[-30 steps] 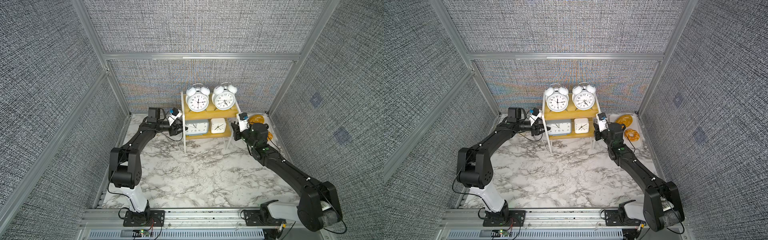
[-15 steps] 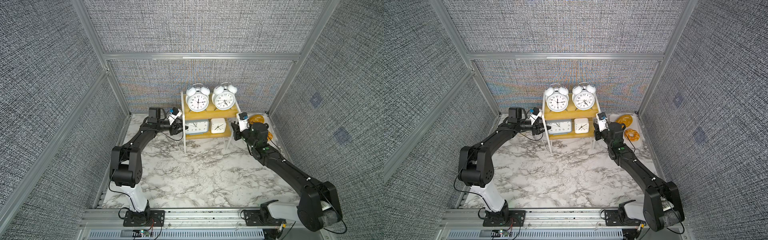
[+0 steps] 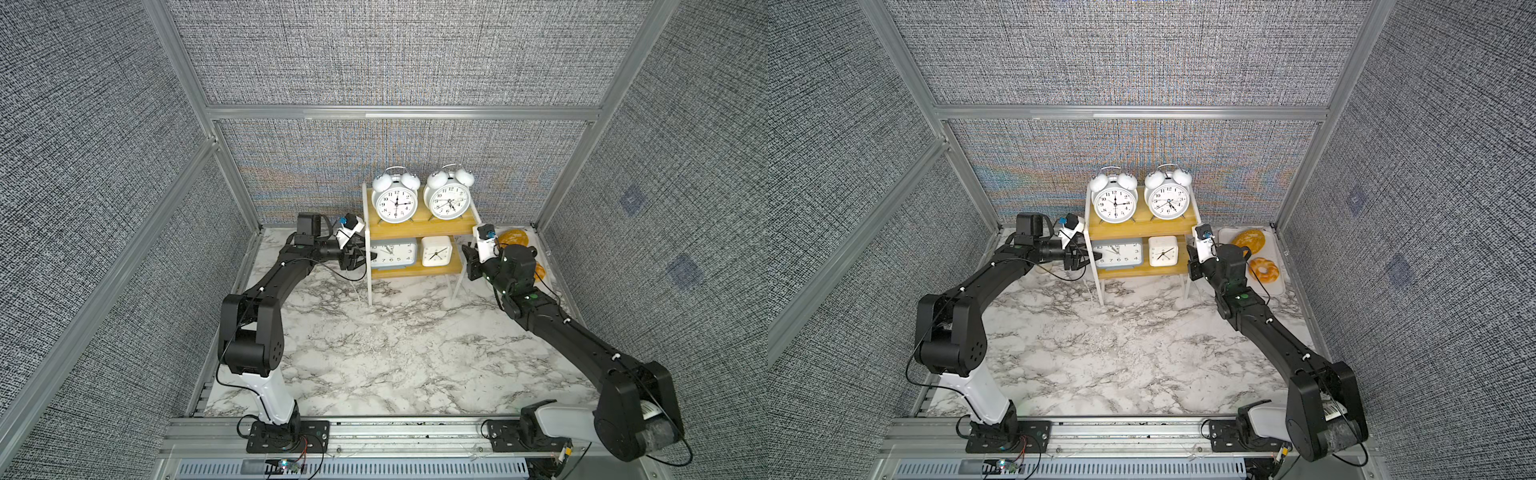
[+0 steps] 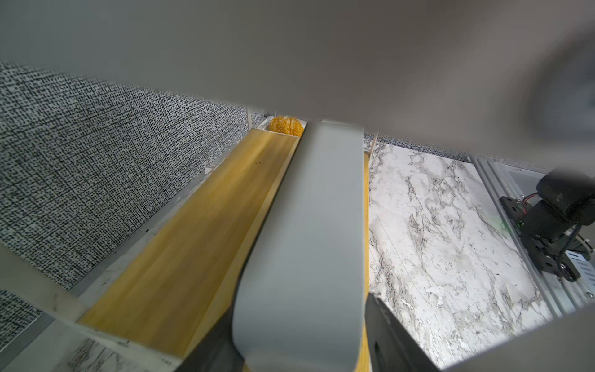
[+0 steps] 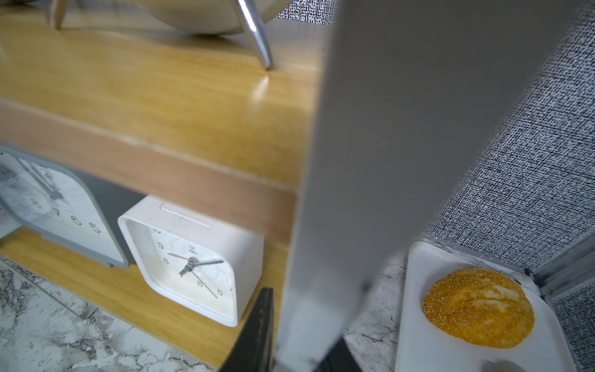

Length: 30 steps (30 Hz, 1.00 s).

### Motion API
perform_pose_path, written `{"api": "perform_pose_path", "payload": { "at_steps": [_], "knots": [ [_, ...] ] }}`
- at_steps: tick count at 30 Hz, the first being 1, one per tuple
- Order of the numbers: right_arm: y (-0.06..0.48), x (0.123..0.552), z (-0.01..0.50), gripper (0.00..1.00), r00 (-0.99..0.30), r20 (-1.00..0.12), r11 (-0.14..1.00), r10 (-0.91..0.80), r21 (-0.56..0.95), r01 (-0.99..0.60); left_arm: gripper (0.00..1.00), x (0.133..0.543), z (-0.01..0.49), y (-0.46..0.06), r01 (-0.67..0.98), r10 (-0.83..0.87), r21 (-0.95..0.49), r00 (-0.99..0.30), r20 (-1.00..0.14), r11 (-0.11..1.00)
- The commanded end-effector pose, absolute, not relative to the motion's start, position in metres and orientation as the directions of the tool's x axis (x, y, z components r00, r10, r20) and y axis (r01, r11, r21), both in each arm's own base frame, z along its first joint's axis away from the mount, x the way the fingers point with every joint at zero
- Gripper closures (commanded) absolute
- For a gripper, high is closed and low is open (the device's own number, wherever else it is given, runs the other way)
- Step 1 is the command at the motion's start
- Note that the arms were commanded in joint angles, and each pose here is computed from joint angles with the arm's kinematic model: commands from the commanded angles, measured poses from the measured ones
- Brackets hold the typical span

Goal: Place the alarm clocks on the shelf by style
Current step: Place the alarm on the shelf.

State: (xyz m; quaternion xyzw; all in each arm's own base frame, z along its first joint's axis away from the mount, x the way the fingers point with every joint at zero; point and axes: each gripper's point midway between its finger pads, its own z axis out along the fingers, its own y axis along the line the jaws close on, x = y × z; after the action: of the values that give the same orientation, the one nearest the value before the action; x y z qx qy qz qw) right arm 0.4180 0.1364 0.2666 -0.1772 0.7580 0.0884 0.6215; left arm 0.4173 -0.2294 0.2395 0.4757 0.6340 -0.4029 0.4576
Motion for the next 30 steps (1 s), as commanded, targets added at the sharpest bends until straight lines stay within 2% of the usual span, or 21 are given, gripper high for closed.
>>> {"api": "perform_pose_path", "payload": {
  "at_steps": [1,30],
  "knots": [
    [0.137,0.419,0.268,0.77,-0.167,-0.973,0.922,-0.158,-0.085,-0.379,0.37,0.417,0.243,-0.228,0.971,0.246,-0.059,-0.116,-0.962,0.23],
    [0.136,0.421,0.26,0.77,-0.183,-0.969,0.924,-0.164,-0.085,-0.374,0.35,0.404,0.241,-0.208,0.961,0.327,-0.017,-0.111,-0.939,0.277]
  ]
}}
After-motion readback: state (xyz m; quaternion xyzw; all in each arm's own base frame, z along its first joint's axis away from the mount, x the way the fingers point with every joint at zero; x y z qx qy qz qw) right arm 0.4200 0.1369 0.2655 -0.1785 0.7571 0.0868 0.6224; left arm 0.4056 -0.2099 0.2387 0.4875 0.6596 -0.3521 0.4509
